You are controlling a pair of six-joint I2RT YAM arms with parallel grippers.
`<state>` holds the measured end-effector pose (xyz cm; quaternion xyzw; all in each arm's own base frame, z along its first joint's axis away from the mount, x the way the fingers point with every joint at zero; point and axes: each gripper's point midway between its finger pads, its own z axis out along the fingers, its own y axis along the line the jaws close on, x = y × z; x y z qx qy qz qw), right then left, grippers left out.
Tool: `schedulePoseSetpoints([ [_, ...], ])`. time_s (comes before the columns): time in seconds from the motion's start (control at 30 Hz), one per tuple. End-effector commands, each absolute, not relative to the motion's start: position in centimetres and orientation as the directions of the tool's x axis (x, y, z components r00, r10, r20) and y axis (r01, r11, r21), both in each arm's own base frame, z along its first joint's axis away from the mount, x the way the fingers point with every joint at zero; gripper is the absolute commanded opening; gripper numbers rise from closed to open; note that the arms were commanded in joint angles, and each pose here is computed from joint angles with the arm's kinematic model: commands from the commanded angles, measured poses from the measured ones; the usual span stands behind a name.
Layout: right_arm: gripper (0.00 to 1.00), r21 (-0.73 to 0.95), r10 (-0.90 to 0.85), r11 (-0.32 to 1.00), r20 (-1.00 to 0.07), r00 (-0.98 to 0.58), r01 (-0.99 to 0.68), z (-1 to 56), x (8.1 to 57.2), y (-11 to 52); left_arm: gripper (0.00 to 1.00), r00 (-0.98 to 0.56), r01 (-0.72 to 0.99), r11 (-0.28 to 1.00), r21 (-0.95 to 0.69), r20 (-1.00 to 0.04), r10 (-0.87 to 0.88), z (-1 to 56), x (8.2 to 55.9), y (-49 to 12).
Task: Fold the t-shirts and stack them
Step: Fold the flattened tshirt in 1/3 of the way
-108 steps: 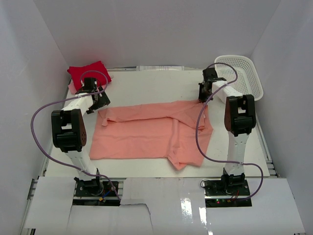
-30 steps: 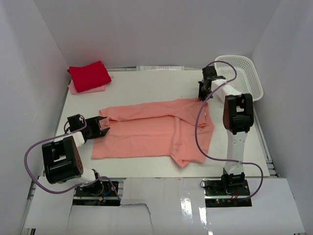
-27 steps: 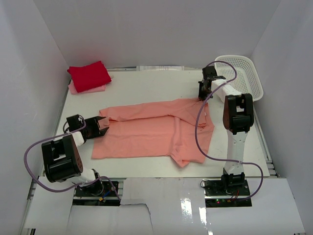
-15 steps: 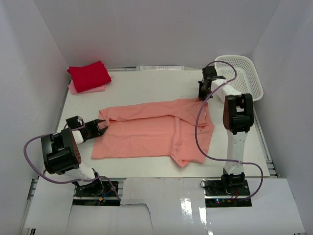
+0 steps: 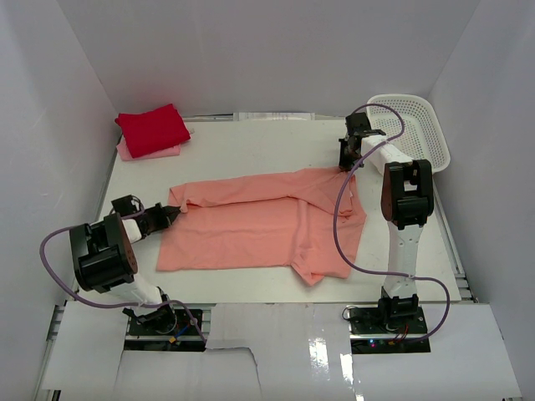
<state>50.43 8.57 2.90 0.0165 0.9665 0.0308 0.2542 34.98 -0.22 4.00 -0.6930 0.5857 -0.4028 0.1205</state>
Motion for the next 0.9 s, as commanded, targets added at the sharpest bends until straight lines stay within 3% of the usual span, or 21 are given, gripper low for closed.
schedulePoseSetpoints([
  [0.0, 0.08, 0.078, 0.044, 0.997, -0.529, -0.848, 0.003, 4.4, 51.2, 8.6, 0.05, -0.084, -0.666, -0.218, -0.714, 0.362, -0.929, 6.0, 36.8, 0.7],
  [0.3, 0.08, 0.082, 0.044, 0.997, -0.531, -0.846, 0.001, 4.7, 51.1, 8.6, 0.0, -0.299, -0.722, 0.163, -0.672, 0.091, -0.95, 5.6, 38.9, 3.6],
  [0.63, 0.08, 0.084, 0.046, 0.996, -0.531, -0.846, 0.002, 4.7, 51.2, 8.6, 0.0, -0.541, -0.722, 0.45, -0.526, 0.023, -0.841, 1.2, 37.1, 4.3],
  [0.87, 0.08, 0.079, 0.047, 0.997, -0.522, -0.851, 0.006, 4.5, 51.1, 8.6, 0.0, -0.616, -0.642, 0.534, -0.551, -0.044, -0.786, 3.6, 35.8, 3.8],
])
